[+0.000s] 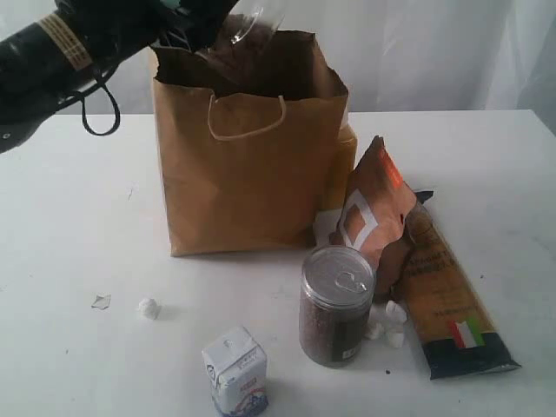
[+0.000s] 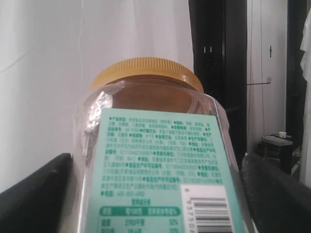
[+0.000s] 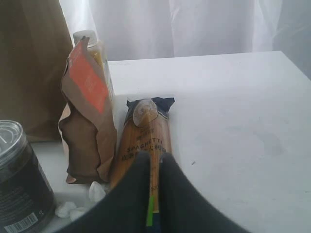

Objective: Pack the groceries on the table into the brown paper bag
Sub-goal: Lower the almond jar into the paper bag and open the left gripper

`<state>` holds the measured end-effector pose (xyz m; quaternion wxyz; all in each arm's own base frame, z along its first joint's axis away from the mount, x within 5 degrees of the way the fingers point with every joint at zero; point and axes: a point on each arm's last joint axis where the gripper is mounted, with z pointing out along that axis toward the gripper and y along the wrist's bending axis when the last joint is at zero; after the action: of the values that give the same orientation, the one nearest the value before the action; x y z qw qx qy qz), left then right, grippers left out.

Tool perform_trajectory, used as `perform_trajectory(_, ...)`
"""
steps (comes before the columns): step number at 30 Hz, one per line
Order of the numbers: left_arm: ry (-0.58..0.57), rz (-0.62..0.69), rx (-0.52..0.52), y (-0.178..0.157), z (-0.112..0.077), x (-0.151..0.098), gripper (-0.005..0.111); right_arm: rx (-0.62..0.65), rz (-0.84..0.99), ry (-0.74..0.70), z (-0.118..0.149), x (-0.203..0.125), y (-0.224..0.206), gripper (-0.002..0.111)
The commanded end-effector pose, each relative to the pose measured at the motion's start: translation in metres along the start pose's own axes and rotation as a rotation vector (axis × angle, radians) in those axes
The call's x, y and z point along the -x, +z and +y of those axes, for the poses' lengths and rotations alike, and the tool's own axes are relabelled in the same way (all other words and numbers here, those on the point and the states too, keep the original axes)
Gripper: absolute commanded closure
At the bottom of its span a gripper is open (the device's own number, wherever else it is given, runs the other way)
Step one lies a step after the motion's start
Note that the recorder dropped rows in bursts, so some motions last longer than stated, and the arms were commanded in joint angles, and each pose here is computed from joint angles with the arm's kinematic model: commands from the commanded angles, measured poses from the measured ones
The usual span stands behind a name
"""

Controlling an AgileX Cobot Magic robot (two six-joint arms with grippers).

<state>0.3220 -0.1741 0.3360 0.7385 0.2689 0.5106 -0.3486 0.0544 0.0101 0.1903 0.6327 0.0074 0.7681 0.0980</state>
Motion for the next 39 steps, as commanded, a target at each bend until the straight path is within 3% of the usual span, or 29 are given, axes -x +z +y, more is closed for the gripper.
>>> perform_trajectory(1,-0.028,-0.039,-0.026,0.003,-0.001,0.000,0.107,-0.006,-0.010,0.003,-0.001,-0.001,0.000,0.101)
perform_trajectory(16,-0.026,-0.027,-0.036,0.003,0.000,-0.003,0.107,-0.006,-0.010,0.003,-0.001,-0.001,0.000,0.101)
perform_trajectory(20,0.027,0.075,-0.056,0.003,-0.002,-0.013,0.104,-0.006,-0.010,0.003,-0.001,-0.001,0.000,0.101)
perform_trajectory(26,0.044,0.097,-0.069,0.003,-0.003,-0.015,0.078,-0.006,-0.010,0.003,-0.001,-0.001,0.000,0.101)
perform_trajectory(32,-0.001,0.083,0.012,0.003,0.004,-0.013,0.038,-0.006,-0.010,0.003,-0.001,-0.001,0.000,0.101)
perform_trajectory(35,-0.016,0.070,0.029,0.003,0.005,-0.012,0.030,-0.006,-0.010,0.003,-0.001,-0.001,0.000,0.101)
perform_trajectory(39,-0.016,0.043,0.013,0.003,0.004,-0.010,0.029,-0.006,-0.010,0.003,-0.001,-0.001,0.000,0.101)
